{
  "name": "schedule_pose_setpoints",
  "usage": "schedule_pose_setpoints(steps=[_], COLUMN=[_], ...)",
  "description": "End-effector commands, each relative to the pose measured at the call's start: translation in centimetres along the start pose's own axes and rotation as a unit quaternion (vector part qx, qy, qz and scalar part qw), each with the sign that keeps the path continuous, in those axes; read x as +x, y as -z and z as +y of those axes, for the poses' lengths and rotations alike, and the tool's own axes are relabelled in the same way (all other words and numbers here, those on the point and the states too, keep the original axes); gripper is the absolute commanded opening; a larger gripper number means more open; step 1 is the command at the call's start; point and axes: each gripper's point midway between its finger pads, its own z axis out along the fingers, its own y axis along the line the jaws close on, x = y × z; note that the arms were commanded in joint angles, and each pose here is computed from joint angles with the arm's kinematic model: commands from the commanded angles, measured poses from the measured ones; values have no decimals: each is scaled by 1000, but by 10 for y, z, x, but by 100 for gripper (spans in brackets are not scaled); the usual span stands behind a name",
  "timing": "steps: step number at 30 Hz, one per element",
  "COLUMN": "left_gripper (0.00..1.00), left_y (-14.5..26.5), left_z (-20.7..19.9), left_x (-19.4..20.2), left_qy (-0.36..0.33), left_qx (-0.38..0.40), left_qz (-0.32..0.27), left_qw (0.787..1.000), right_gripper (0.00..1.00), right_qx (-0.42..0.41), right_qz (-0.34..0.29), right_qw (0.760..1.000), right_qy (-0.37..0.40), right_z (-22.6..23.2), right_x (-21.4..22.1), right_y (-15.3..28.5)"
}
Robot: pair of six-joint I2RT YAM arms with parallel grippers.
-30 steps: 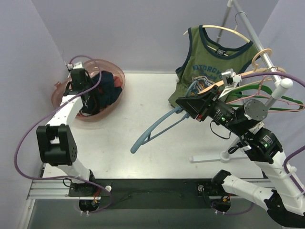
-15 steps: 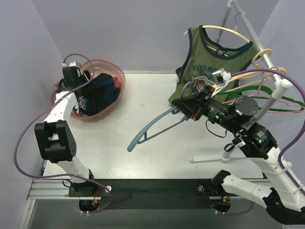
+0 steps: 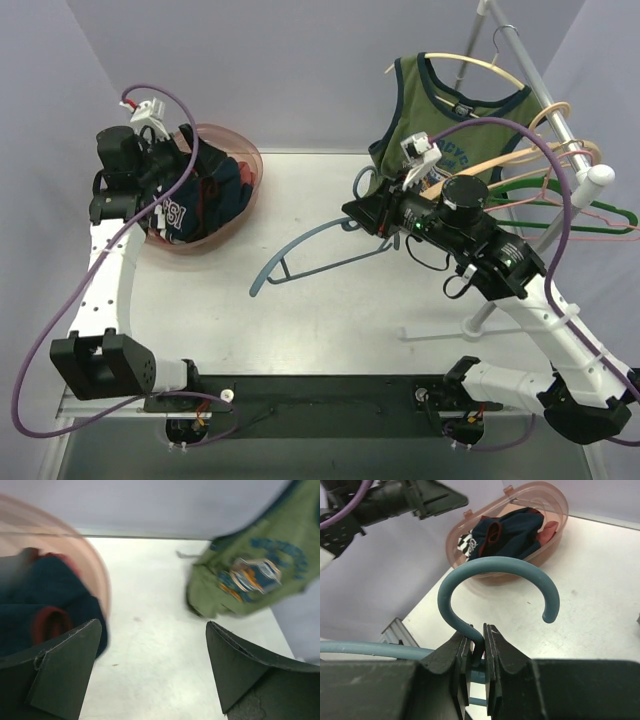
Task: Remove the tank top from the hanger
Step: Place the tank top in the bin, then place the hanger at the clothesline.
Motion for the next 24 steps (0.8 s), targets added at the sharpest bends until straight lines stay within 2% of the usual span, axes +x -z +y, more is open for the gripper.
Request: schedule_pose_setpoints(steps=[1, 3, 8, 11, 13, 24], left_gripper=[96, 93, 87, 84, 79, 78], left_y=[29, 45, 68, 86, 93, 112], left_z=[-80, -111, -131, -148, -155, -171], left_x=[21, 35, 45, 44, 46, 66], left_qy=[-43, -55, -49, -61, -64, -89], left_qx=[166, 226, 263, 305, 326, 383], left_qz=[24, 39, 44, 46, 52, 71], left_qw=[985, 972, 963, 949, 942, 917], right_gripper=[0, 0, 0, 0, 0, 0], right_qx=[29, 40, 94, 128, 158, 190], right_qz=[-16, -4, 3, 12, 9, 0], right_qw=[999, 998, 993, 986, 980, 975], right_qy=[36, 44, 73, 103, 117, 115], right_z=[-8, -14, -37, -50, -62, -73], right_x=[-17, -12, -13, -21, -27, -43], right_y=[-13, -26, -43, -50, -55, -73])
